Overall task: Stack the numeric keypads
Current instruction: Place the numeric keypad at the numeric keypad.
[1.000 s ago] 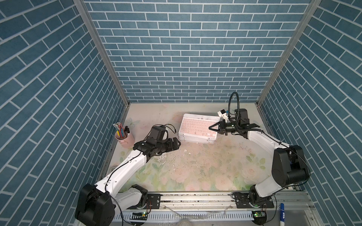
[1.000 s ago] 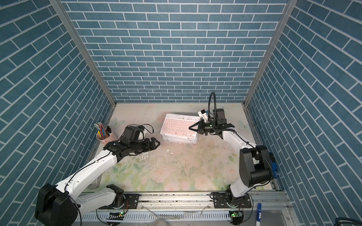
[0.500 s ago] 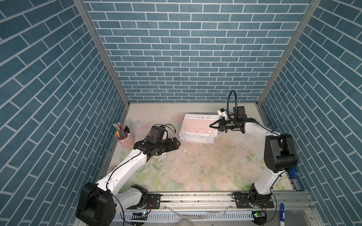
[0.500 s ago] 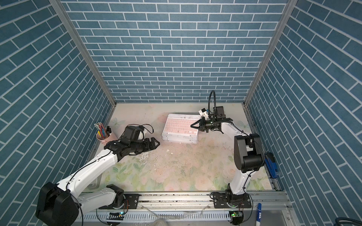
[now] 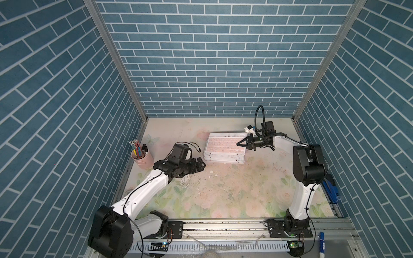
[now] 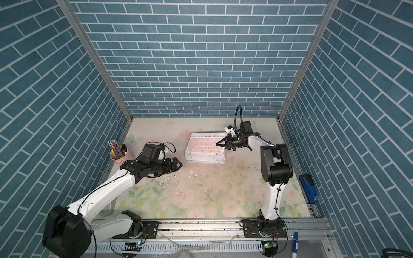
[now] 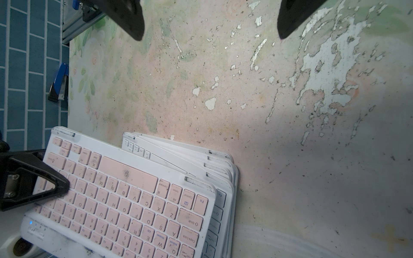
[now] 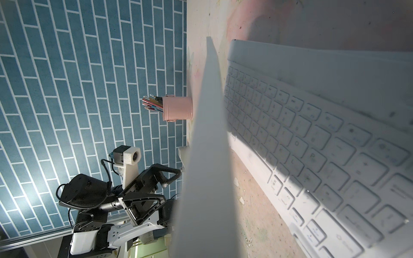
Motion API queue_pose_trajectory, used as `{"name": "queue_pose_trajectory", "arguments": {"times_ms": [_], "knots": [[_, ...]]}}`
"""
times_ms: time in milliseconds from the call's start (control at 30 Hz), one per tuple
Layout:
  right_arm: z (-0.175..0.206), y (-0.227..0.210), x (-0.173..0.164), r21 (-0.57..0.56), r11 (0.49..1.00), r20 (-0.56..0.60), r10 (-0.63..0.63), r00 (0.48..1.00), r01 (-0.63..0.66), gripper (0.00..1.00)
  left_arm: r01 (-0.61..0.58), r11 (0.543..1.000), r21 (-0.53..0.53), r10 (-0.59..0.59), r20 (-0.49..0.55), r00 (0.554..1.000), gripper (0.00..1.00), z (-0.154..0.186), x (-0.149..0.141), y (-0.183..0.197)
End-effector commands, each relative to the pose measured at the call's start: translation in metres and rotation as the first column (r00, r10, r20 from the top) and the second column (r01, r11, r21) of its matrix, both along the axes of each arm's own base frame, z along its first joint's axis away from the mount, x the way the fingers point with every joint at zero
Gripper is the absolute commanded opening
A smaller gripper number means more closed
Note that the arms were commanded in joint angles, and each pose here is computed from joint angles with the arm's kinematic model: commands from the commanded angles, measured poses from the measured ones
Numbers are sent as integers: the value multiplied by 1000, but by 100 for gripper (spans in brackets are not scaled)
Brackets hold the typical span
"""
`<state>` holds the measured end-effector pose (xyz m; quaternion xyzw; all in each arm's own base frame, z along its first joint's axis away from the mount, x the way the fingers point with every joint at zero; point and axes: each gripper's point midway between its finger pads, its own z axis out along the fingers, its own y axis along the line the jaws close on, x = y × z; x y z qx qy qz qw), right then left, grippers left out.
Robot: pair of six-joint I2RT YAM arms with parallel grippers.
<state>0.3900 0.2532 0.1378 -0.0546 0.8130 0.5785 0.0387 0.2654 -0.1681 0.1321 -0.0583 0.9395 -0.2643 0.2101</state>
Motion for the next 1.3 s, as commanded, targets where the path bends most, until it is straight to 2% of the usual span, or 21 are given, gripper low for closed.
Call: {"name": "queue_pose_trajectory", "arguments": {"times_ms": [0, 267, 333, 400, 500, 733, 867, 1133, 1267], "knots": [[11, 4, 4, 54, 997, 63, 48, 997, -52, 0, 7, 1000, 0, -7, -4, 1000, 94, 0, 2, 0], [-10, 4, 11, 10, 999, 14, 42, 999, -43, 0, 5, 1000, 1, -5, -14, 1000, 94, -6, 0, 0], [-15, 3, 12, -1, 999, -3, 40, 999, -40, 6, 5, 1000, 0, -5, -14, 1000, 94, -7, 0, 0], [-20, 3, 14, -22, 999, -12, 37, 999, -37, 19, 5, 1000, 0, -5, -15, 1000, 94, -7, 0, 0], [-27, 0, 14, -59, 998, -30, 32, 999, -34, 27, 6, 1000, -1, -6, -19, 1000, 94, -9, -1, 0], [-43, -15, 18, -181, 983, -34, -29, 999, 22, 30, 5, 1000, -1, -5, -14, 1000, 94, -10, -2, 1], [-50, -30, 20, -277, 959, -39, -69, 997, 56, 31, 1, 1000, -4, -1, -12, 1000, 94, -10, -2, 1], [-49, -49, 23, -375, 921, 0, -113, 994, 104, 31, -4, 1000, -11, 4, -4, 1000, 94, -10, -4, 2], [-50, -61, 24, -445, 887, 17, -133, 991, 126, 31, -8, 1000, -5, 8, 1, 1000, 94, -10, -5, 4]]}}
